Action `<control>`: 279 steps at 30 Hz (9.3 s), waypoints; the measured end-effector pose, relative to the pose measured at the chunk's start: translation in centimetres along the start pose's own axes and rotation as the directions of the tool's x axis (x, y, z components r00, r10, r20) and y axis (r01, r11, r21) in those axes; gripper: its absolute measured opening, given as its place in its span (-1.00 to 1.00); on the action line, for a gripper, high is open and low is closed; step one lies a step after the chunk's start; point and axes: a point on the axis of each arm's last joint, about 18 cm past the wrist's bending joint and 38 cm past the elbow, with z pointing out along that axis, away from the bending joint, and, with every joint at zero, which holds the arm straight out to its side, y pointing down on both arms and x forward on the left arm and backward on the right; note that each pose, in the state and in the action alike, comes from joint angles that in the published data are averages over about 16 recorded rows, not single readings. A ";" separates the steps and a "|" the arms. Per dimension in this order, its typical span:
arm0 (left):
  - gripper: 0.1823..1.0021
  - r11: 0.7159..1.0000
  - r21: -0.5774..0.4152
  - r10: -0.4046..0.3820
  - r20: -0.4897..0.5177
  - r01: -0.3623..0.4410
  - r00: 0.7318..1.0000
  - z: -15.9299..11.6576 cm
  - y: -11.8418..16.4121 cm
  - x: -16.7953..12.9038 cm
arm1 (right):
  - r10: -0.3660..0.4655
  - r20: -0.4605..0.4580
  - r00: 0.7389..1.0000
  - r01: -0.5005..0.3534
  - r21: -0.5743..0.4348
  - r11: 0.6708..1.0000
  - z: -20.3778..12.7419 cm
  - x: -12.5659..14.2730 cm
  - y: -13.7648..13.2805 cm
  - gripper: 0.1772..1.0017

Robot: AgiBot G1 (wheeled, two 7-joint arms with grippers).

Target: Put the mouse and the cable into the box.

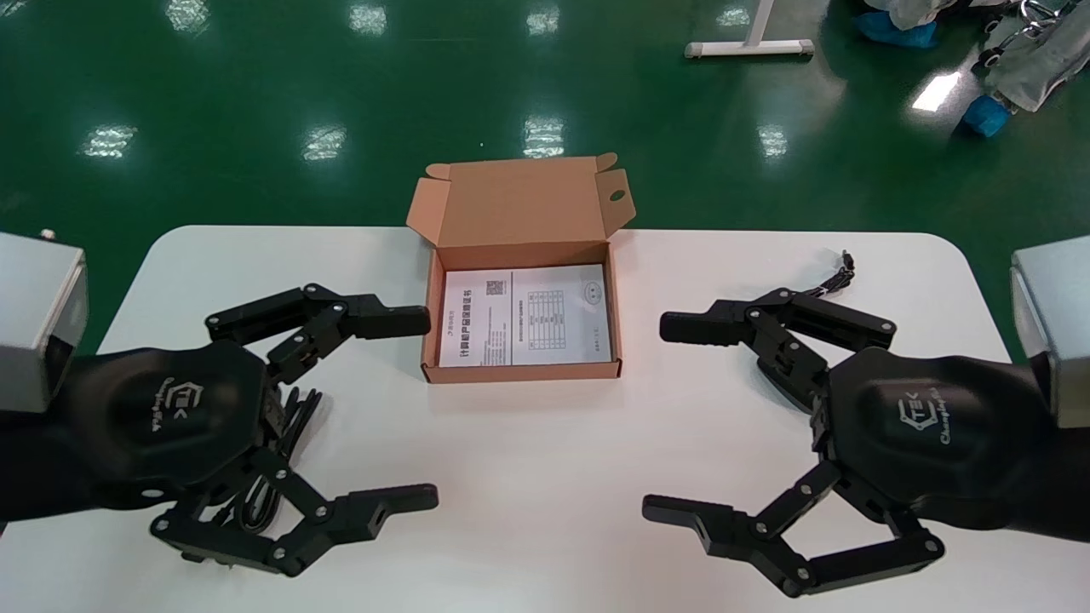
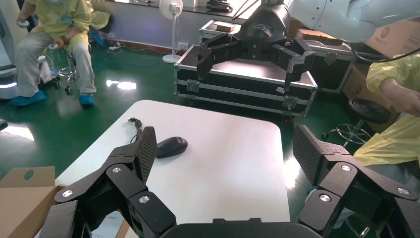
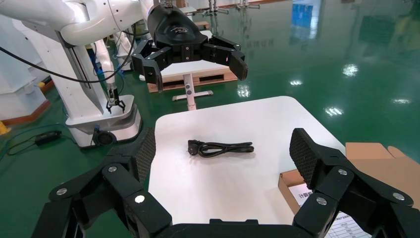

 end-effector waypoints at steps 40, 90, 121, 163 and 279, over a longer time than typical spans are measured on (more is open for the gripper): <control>1.00 0.937 -0.329 0.038 0.428 0.117 0.903 -6.8 17.3 2.2 | -0.104 -0.512 0.853 -0.177 -0.470 0.865 -9.8 9.2 19.7 1.00; 1.00 0.868 -0.421 0.096 0.665 0.265 0.741 -12.1 24.1 4.7 | -0.109 -0.595 0.796 -0.204 -0.435 0.877 -6.7 13.3 23.0 1.00; 0.99 0.865 -0.403 0.066 0.681 0.298 0.729 -11.9 24.5 5.0 | -0.051 -0.607 0.793 -0.272 -0.428 0.862 -7.3 12.3 24.0 1.00; -0.62 0.868 -0.394 0.060 0.687 0.302 0.724 -11.8 24.5 5.0 | -0.060 -0.613 0.788 -0.258 -0.417 0.872 -7.2 12.7 23.6 -0.02; -0.86 0.934 -0.350 0.246 0.765 0.064 0.595 -10.7 16.0 -3.1 | -0.314 -0.124 0.941 0.251 -0.366 0.896 13.0 14.2 15.6 -0.02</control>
